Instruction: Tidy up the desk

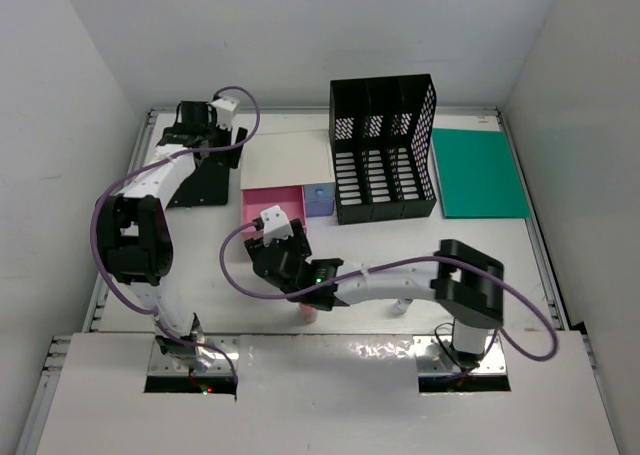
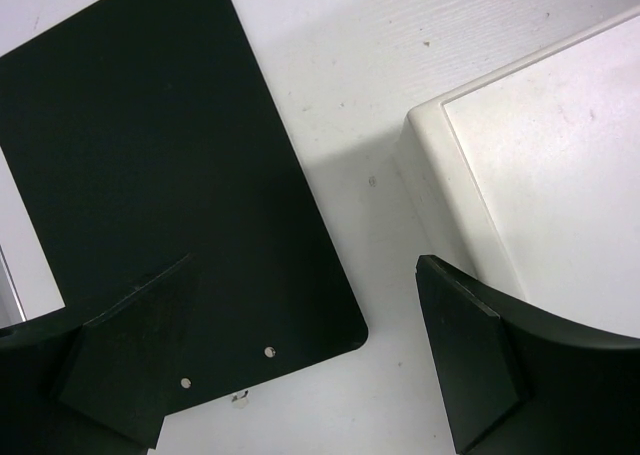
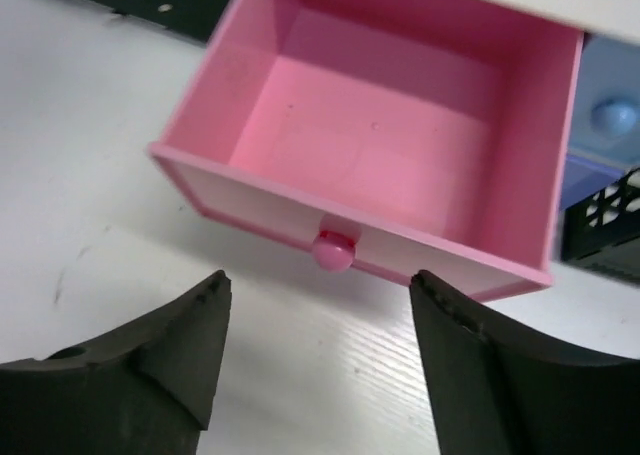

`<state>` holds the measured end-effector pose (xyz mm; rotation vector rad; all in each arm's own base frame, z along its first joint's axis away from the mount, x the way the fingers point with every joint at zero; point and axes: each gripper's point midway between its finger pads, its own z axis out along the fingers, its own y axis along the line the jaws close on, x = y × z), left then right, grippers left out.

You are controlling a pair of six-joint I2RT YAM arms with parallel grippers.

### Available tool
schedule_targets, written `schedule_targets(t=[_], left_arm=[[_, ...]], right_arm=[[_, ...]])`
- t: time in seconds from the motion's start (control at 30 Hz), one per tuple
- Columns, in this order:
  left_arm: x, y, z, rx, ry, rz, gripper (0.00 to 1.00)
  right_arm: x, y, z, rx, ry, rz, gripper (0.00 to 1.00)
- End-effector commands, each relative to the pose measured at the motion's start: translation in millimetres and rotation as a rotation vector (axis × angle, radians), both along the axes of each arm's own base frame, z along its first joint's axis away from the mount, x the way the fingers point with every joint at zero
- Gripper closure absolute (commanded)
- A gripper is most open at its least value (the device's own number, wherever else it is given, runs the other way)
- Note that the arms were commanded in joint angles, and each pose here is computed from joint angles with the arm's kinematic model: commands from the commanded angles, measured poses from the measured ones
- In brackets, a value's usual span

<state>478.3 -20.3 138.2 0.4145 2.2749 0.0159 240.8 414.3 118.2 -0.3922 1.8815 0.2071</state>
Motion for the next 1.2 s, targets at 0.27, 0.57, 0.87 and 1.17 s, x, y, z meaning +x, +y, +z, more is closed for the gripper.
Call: schedule_targets(t=[0.27, 0.57, 0.87, 1.17], left_arm=[[-0.9, -13.2, 63.8, -0.057, -0.117, -0.076, 0.12], [-49.5, -25.8, 98.6, -0.054, -0.120, -0.203, 0.08], [-112.1, -36.6, 86.4, -0.049, -0.033, -0.342, 0.05], [-171.9, -67.7, 113.4, -0.076, -0.095, -0.646, 0.05]], right_arm=[[-89.7, -51.2, 42.0, -0.373, 0.256, 0.567, 0.01], [-125.5, -54.1, -5.3, -0.427, 0.349, 0.799, 0.01], [-133.5, -58.7, -58.0, -0.533, 0.453, 0.827, 0.42], [-128.0, -48.7, 15.8, -0.398, 0.366, 0.841, 1.00]])
